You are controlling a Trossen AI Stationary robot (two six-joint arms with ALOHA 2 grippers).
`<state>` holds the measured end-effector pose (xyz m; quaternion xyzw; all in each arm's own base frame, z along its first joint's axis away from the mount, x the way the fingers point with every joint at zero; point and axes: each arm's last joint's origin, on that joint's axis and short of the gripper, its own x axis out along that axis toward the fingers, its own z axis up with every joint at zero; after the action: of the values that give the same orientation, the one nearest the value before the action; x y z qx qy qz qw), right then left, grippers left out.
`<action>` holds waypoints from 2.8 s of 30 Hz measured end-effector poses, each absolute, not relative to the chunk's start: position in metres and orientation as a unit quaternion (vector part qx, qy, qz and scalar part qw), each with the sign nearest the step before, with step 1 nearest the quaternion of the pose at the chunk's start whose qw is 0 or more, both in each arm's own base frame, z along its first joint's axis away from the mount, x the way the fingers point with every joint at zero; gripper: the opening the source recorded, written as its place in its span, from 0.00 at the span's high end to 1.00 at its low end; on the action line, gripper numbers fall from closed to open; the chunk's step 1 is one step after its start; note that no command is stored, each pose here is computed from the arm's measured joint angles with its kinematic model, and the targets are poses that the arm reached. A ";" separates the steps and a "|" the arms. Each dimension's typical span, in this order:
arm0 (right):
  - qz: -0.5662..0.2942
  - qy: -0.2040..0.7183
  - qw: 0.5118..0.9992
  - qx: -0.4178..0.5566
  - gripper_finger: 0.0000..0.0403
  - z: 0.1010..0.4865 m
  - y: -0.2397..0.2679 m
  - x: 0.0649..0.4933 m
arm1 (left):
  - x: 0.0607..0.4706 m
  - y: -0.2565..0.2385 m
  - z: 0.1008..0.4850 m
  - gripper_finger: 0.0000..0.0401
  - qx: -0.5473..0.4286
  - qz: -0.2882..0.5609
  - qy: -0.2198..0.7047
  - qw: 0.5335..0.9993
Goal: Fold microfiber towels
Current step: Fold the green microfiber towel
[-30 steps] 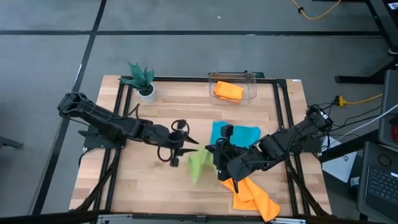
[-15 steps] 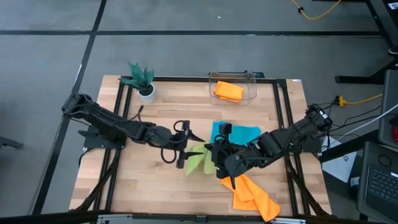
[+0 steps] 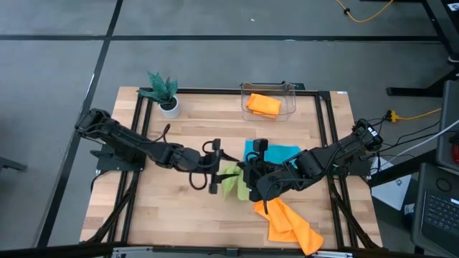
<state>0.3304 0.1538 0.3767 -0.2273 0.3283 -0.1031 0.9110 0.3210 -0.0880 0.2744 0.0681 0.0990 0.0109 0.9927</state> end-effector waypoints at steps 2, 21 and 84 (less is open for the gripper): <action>-0.106 0.325 0.911 -0.230 1.00 0.377 0.154 0.331 | 0.324 -0.086 0.269 0.48 0.061 0.007 0.108 0.992; -0.111 0.322 0.909 -0.239 1.00 0.378 0.154 0.331 | 0.326 -0.094 0.186 0.48 -0.008 0.052 0.346 0.937; -0.004 0.334 0.910 -0.247 1.00 0.375 0.183 0.316 | 0.197 -0.148 0.393 1.00 -0.104 0.104 0.498 0.855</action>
<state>0.3159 0.1834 0.3751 -0.2466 0.3338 -0.0039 0.9098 0.1969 -0.1485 0.3928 -0.1043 0.4979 0.1042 0.8546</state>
